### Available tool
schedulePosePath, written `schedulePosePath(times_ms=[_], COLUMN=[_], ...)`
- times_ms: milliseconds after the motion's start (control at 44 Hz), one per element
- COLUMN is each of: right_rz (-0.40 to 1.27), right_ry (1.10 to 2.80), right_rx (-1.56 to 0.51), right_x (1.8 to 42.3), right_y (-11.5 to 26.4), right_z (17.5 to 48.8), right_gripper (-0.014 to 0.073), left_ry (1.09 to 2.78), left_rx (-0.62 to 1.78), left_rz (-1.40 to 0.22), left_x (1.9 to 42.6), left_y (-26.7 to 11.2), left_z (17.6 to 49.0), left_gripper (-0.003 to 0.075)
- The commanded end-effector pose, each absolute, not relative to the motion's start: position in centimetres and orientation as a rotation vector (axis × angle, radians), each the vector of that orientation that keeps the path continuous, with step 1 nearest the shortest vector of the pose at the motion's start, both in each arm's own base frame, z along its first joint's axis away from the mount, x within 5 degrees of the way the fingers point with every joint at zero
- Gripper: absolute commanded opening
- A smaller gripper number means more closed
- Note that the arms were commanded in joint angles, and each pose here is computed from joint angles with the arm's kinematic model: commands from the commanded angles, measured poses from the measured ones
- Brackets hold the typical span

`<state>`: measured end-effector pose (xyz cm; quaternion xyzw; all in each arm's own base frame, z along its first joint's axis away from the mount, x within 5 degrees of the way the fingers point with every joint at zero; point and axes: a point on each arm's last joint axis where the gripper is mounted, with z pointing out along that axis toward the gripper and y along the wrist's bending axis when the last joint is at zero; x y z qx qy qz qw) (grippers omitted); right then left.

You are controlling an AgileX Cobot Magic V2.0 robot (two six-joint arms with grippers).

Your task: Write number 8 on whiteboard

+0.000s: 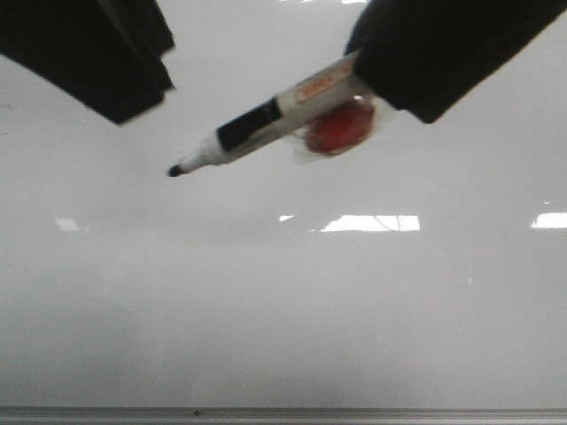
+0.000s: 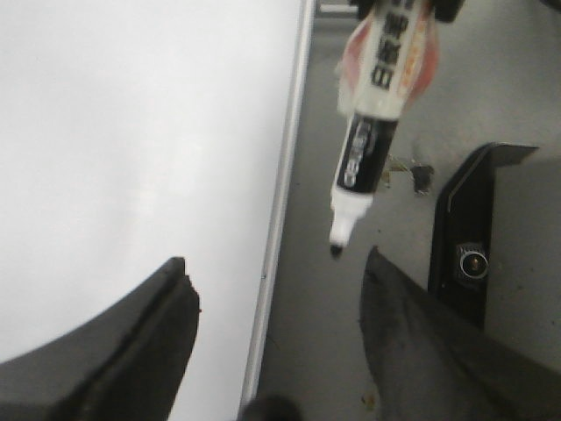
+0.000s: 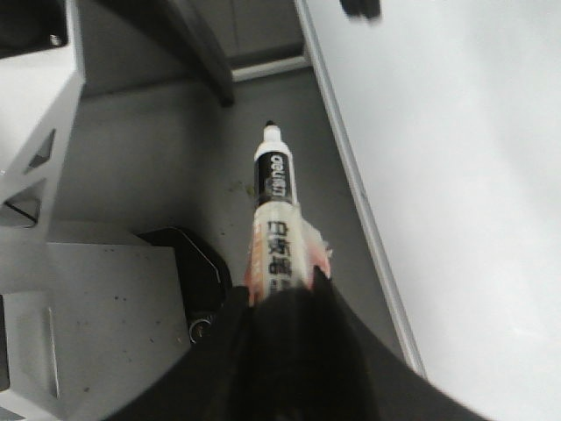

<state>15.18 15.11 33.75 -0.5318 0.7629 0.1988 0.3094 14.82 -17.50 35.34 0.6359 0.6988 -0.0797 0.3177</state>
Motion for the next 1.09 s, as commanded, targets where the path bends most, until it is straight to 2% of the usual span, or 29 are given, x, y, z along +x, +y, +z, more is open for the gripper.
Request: schedulePosePath(times_ms=[0, 137, 341, 478, 660, 910, 1069], right_rz=[0.422, 0.332, 0.39, 0.386, 0.382, 0.366, 0.268], right_ry=[2.041, 2.136, 2.06, 1.955, 1.88, 1.921, 1.992], right_rx=[-1.233, -0.941, -0.555, -0.497, -0.463, -0.477, -0.529], right_x=[14.8, 14.6, 13.0, 12.6, 13.5, 16.8, 19.7], right_y=[13.4, 10.5, 7.4, 7.0, 7.2, 8.7, 9.2], right_z=[36.0, 36.4, 34.3, 33.0, 33.6, 34.9, 36.0], right_gripper=[-0.0118, -0.0118, -0.0118, -0.0118, -0.0118, -0.0118, -0.0118], left_ry=[1.796, 1.878, 1.982, 1.981, 1.969, 1.962, 1.962], left_rx=[1.484, 1.265, 0.888, 0.761, 0.737, 0.733, 0.735], left_rz=[-0.231, -0.225, -0.271, -0.29, -0.283, -0.282, -0.281], left_x=[13.8, 13.3, 12.6, 12.2, 12.4, 12.4, 12.4], left_y=[-15.8, -12.4, -8.1, -6.9, -6.8, -6.8, -6.8], left_z=[38.3, 38.2, 36.5, 36.0, 36.0, 36.1, 36.1], left_gripper=[0.0411, 0.0411, 0.0411, 0.0411, 0.0411, 0.0411, 0.0411])
